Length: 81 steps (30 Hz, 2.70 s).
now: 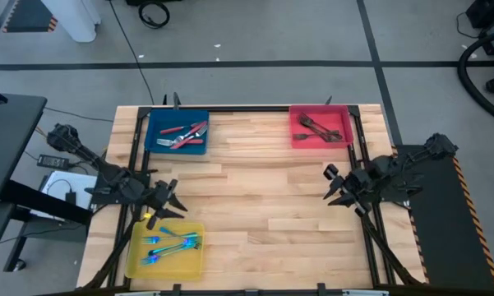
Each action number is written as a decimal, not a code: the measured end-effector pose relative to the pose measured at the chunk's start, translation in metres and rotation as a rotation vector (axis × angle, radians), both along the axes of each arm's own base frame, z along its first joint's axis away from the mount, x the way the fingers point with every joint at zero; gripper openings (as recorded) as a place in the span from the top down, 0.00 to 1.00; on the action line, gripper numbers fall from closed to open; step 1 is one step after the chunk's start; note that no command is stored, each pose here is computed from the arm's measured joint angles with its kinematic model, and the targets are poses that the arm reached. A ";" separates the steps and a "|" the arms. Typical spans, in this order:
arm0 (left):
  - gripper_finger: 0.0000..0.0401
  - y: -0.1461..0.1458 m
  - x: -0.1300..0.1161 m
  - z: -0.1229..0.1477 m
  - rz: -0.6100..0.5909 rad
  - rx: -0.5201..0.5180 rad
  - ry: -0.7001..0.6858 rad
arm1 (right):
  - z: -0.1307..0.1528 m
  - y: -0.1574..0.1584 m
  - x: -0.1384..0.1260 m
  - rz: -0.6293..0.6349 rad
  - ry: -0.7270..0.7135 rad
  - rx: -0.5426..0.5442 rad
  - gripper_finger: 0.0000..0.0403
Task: Sort silverware by color (type)
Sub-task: Return to Home Position
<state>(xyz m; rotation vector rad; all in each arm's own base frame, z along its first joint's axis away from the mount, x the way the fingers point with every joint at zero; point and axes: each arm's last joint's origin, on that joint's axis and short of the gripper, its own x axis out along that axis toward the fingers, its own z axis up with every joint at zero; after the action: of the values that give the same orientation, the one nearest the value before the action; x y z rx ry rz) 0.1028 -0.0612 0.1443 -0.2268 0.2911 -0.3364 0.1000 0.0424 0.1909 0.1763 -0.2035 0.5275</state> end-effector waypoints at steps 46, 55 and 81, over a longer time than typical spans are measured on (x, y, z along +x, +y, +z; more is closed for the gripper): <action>0.71 0.058 -0.002 0.030 0.494 -0.113 -0.322 | 0.020 -0.015 -0.019 -0.087 -0.236 0.078 0.74; 0.71 0.060 -0.007 0.037 0.500 -0.138 -0.401 | 0.019 -0.015 -0.019 -0.087 -0.235 0.077 0.75; 0.71 0.060 -0.007 0.036 0.500 -0.134 -0.391 | 0.019 -0.015 -0.019 -0.086 -0.234 0.077 0.74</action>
<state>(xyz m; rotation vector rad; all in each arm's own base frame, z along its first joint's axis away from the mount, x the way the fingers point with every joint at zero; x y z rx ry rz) 0.0960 -0.0016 0.1804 -0.3497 -0.1776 0.0993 0.0815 0.0274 0.2103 0.1801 -0.4576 0.4539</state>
